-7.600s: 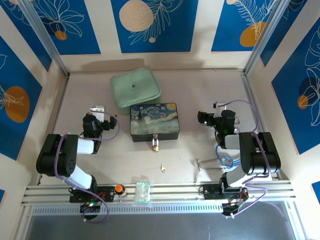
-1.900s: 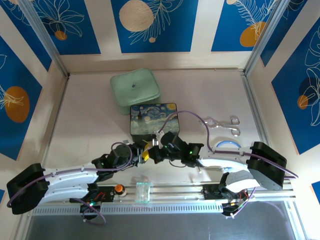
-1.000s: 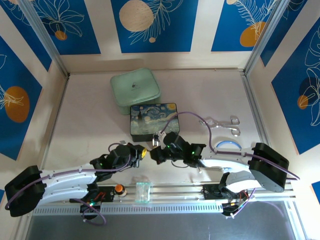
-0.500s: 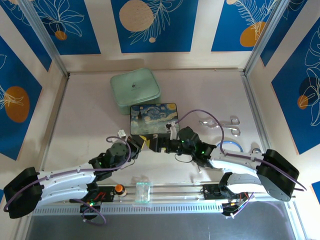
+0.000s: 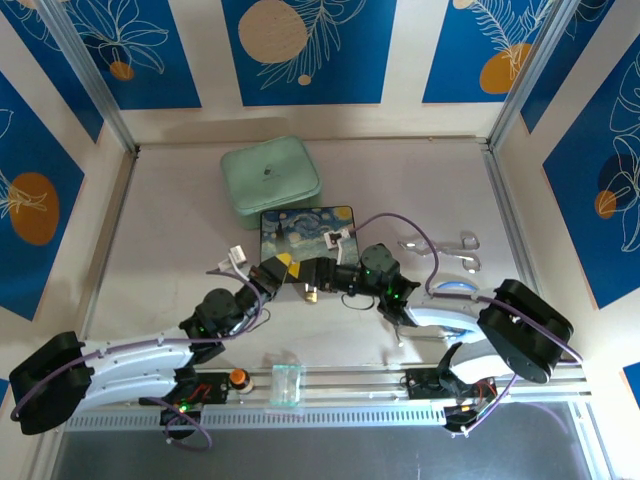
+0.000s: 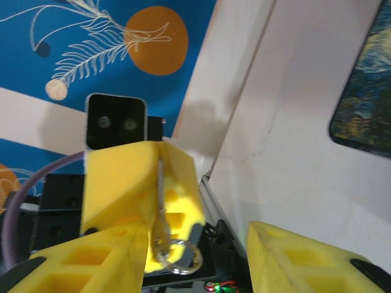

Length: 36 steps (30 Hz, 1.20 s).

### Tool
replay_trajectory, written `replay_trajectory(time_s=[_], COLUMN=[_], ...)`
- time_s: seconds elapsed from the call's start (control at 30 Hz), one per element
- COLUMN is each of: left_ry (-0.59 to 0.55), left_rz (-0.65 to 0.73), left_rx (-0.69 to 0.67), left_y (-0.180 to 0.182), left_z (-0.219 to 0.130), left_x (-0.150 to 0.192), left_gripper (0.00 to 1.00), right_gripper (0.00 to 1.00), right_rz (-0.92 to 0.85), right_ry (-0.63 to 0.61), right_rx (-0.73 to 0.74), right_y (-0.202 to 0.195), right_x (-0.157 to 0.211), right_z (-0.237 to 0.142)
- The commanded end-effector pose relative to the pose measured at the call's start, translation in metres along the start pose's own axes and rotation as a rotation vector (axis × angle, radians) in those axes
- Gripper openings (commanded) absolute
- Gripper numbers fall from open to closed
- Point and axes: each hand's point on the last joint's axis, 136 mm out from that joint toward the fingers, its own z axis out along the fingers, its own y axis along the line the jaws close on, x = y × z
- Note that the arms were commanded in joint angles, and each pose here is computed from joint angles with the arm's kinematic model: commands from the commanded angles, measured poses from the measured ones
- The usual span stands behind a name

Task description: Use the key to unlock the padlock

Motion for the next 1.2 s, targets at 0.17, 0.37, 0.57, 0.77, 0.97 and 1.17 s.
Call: replay_trajectory(time_s=[0.17, 0.37, 0.57, 0.77, 0.97, 1.17], left_ry=[-0.061, -0.063, -0.062, -0.068, -0.016, 0.062], left_rz=[0.016, 0.020, 0.015, 0.035, 0.133, 0.118], left_rx=[0.051, 0.046, 0.041, 0.015, -0.117, -0.185], left_y=[-0.012, -0.012, -0.010, -0.004, 0.009, 0.025], left_z=[-0.006, -0.005, -0.005, -0.008, -0.009, -0.006], left_x=[-0.014, -0.015, -0.014, -0.015, -0.011, 0.004], left_gripper=[0.00, 0.00, 0.00, 0.00, 0.35, 0.38], right_gripper=[0.34, 0.14, 0.00, 0.00, 0.00, 0.00], right_rz=[-0.027, -0.005, -0.011, -0.013, -0.018, -0.014], right_ry=[-0.019, -0.043, -0.046, -0.011, 0.104, 0.130], right_rx=[-0.106, -0.128, -0.116, -0.071, -0.039, -0.058], right_y=[0.029, 0.026, 0.025, 0.017, 0.011, 0.013], right_x=[-0.010, -0.013, -0.013, -0.008, 0.008, 0.012], right_z=[0.001, 0.001, 0.002, 0.001, 0.001, 0.003])
